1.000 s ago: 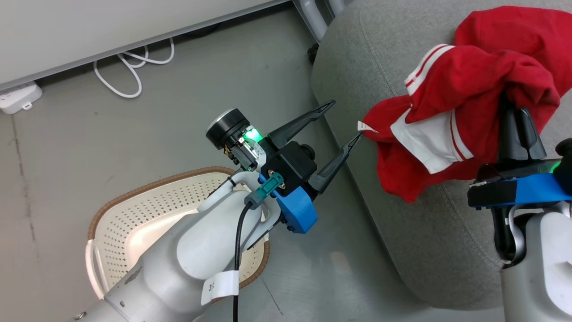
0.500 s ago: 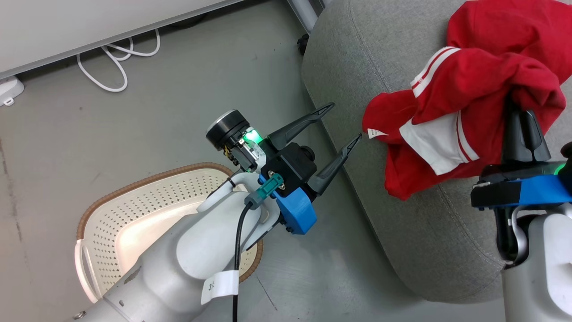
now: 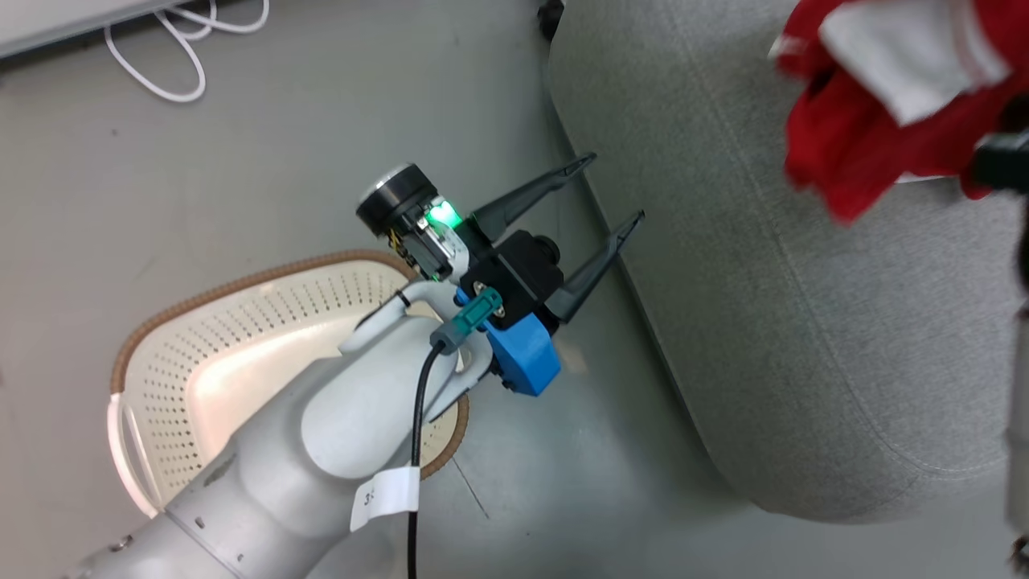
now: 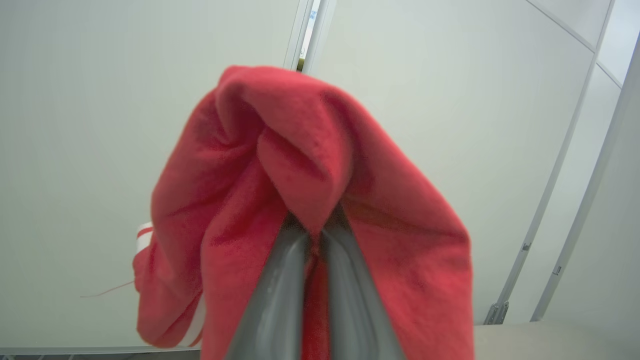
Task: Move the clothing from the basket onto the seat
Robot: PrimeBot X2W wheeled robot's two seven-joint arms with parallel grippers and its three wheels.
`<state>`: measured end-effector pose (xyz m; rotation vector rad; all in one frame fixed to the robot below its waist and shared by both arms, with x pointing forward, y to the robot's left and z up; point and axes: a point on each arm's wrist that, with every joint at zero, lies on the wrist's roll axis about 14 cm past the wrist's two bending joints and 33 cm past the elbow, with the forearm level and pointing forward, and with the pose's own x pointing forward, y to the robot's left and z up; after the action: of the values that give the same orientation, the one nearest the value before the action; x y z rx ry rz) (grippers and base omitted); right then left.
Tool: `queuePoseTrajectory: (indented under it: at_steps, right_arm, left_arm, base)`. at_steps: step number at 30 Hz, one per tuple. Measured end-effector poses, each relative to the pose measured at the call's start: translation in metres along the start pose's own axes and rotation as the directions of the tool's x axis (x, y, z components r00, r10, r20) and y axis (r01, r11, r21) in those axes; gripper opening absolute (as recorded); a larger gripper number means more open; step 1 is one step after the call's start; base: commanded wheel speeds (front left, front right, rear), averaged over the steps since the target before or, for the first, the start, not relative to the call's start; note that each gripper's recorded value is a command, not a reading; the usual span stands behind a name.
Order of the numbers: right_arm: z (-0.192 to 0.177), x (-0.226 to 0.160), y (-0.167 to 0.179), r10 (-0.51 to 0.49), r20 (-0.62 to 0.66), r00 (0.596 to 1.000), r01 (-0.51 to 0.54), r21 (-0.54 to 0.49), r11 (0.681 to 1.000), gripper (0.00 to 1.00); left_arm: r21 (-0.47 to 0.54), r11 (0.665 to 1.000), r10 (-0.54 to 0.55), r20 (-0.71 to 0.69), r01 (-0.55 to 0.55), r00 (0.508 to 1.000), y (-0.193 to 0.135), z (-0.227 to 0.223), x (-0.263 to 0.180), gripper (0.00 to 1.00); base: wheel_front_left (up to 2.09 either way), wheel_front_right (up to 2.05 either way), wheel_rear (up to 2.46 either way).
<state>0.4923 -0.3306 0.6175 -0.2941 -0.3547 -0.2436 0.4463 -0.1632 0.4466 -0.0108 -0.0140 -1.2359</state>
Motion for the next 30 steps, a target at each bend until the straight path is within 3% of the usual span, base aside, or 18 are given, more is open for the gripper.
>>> queuePoseTrajectory:
  at_steps: [9, 14, 23, 30]
  right_arm:
    - [0.041, 0.064, -0.063, -0.084, 0.180, 0.980, 0.118, -0.189, 0.975, 0.00]
    - [0.035, 0.081, -0.099, -0.121, 0.181, 0.976, 0.170, -0.288, 0.942, 0.00]
    - [-0.043, 0.080, -0.124, -0.191, -0.009, 0.982, 0.175, -0.355, 0.918, 0.00]
    - [-0.117, 0.046, -0.122, -0.234, -0.206, 0.950, 0.151, -0.352, 0.924, 0.00]
  left_arm:
    - [-0.025, 1.000, -0.004, -0.031, 0.003, 0.999, 0.020, -0.039, 0.002, 1.00]
    - [-0.044, 0.999, 0.016, -0.057, -0.018, 0.998, 0.037, -0.064, -0.003, 1.00]
    - [-0.073, 0.997, 0.034, -0.092, -0.041, 0.995, 0.051, -0.099, -0.010, 1.00]
    - [-0.088, 0.995, 0.031, -0.105, -0.040, 0.994, 0.053, -0.112, -0.012, 1.00]
  base:
    - [0.00, 0.00, 0.00]
    - [0.00, 0.00, 0.00]
    - [0.00, 0.00, 0.00]
    - [0.00, 0.00, 0.00]
